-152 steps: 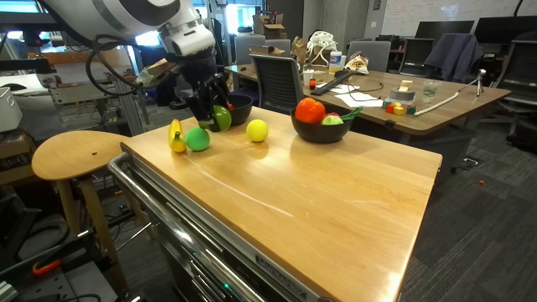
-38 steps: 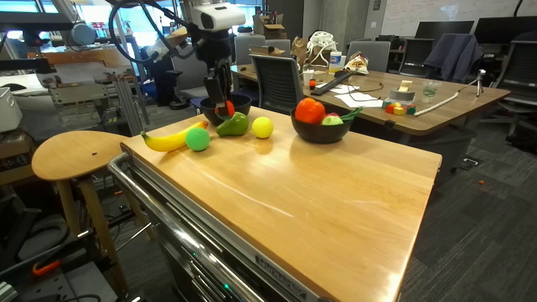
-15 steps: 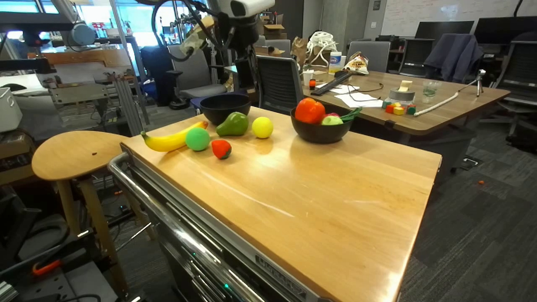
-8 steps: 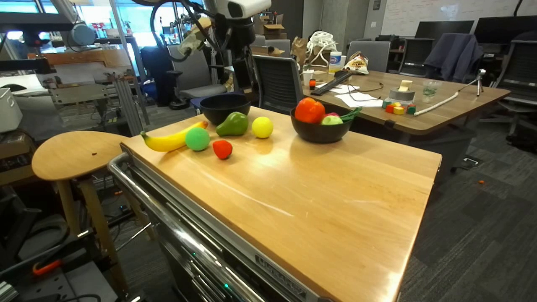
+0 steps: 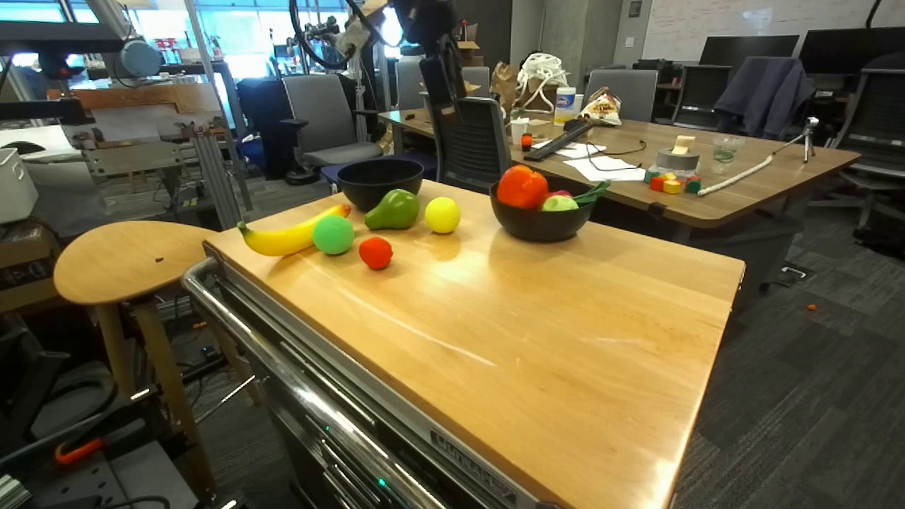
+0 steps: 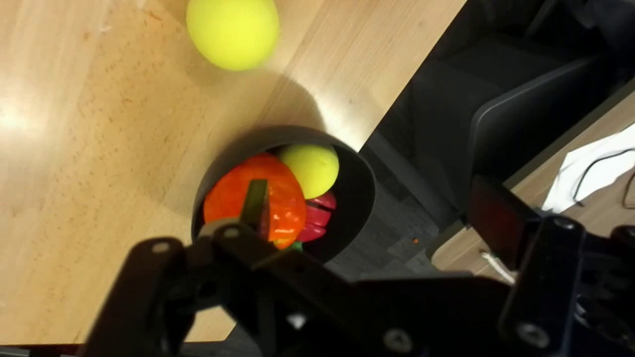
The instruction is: Take the fruit and vegetable toys out of the black bowls and put them on the counter
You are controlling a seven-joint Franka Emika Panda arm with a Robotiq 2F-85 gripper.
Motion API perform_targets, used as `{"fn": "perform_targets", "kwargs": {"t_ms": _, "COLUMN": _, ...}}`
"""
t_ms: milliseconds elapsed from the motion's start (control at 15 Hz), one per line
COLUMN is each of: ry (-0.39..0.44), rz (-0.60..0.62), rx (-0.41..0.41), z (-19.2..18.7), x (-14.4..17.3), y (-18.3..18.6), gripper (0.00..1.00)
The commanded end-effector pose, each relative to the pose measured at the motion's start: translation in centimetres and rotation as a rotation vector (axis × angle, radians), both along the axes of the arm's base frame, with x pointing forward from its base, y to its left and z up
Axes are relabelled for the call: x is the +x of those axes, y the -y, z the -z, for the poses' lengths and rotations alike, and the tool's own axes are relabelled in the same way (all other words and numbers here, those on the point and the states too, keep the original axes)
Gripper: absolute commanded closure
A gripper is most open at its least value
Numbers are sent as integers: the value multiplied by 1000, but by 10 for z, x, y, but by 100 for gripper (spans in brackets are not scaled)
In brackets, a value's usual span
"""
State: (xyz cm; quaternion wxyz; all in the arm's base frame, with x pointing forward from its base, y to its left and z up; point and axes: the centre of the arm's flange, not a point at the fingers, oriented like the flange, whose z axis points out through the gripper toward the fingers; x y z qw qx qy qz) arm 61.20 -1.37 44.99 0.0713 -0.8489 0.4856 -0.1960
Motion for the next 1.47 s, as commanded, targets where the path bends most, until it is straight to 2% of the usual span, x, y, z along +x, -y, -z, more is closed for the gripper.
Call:
{"fn": "perform_targets", "kwargs": {"t_ms": 0, "ry": -29, "rz": 145, "rx": -50, "z": 25, "x": 41, "y": 26, "gripper": 0}}
{"fn": "perform_targets", "kwargs": {"t_ms": 267, "ry": -71, "rz": 240, "rx": -74, "z": 55, "x": 57, "y": 49, "gripper": 0}}
{"fn": "perform_targets", "kwargs": {"t_ms": 667, "ry": -82, "rz": 316, "rx": -68, "z": 70, "x": 79, "y": 58, "gripper": 0}}
{"fn": "perform_targets", "kwargs": {"t_ms": 1267, "ry": -221, "rz": 476, "rx": -78, "z": 95, "x": 82, "y": 79, "gripper": 0}}
{"fn": "perform_targets", "kwargs": {"t_ms": 1333, "ry": -227, "rz": 487, "rx": -79, "z": 95, "x": 83, "y": 80, "gripper": 25}}
{"fn": "perform_targets", "kwargs": {"t_ms": 1400, "ry": -233, "rz": 491, "rx": -78, "z": 95, "x": 82, "y": 82, "gripper": 26}}
